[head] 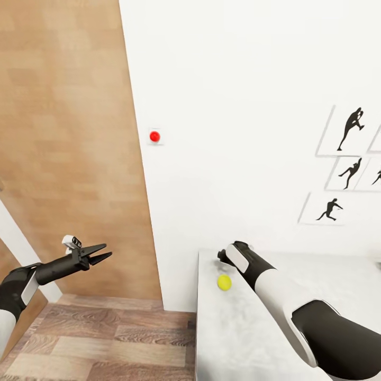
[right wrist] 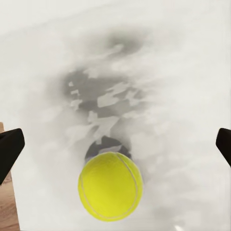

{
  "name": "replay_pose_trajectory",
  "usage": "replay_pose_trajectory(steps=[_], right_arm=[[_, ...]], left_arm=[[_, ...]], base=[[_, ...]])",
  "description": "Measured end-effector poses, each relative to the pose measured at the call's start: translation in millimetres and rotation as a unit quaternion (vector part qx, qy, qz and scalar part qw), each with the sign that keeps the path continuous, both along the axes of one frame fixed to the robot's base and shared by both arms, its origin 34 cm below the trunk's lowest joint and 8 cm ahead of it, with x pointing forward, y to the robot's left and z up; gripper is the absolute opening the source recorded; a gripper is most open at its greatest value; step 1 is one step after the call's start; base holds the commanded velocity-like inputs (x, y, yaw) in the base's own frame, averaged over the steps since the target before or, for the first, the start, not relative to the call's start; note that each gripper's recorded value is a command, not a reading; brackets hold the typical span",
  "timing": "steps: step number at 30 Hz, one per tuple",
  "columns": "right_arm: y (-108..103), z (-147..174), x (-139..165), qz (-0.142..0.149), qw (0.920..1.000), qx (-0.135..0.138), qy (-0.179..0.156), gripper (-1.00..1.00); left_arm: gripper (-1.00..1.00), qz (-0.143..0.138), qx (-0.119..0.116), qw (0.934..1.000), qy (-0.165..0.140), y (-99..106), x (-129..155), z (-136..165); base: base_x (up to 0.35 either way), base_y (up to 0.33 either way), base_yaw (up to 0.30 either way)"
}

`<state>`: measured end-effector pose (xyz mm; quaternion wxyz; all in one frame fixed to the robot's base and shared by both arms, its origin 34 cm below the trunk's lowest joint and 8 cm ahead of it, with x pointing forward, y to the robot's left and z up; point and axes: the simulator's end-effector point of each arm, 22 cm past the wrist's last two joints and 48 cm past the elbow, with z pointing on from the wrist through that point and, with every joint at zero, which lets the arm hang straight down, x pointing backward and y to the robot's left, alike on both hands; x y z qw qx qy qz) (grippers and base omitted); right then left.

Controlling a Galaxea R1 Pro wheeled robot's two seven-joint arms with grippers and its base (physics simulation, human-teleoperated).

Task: Put all the toys in the child's room - the three board games (two on the bed and one on the table), the two jigsaw puzzles on the table, and the tennis ball on the table - inside the toy box on the table in the child's room.

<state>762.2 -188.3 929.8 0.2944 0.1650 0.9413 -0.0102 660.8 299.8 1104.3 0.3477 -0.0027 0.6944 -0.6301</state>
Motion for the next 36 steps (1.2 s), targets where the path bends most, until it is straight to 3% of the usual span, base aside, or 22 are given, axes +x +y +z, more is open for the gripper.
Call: replay_pose_trajectory(steps=[16,36], right_arm=[[9,-19,-4,0.006,0.9998,0.002,0.017,1.00],[3,-51,-18,0.002,0.9987,-0.004,0.051,1.00]], left_arm=[[1.00,0.000,0.000,0.9999,0.013,0,2,-15],[1.00,0.000,0.000,0.9996,0.030,0,5,-33]], base=[[0.000,0.000,0.000],[0.000,0.000,0.000]])
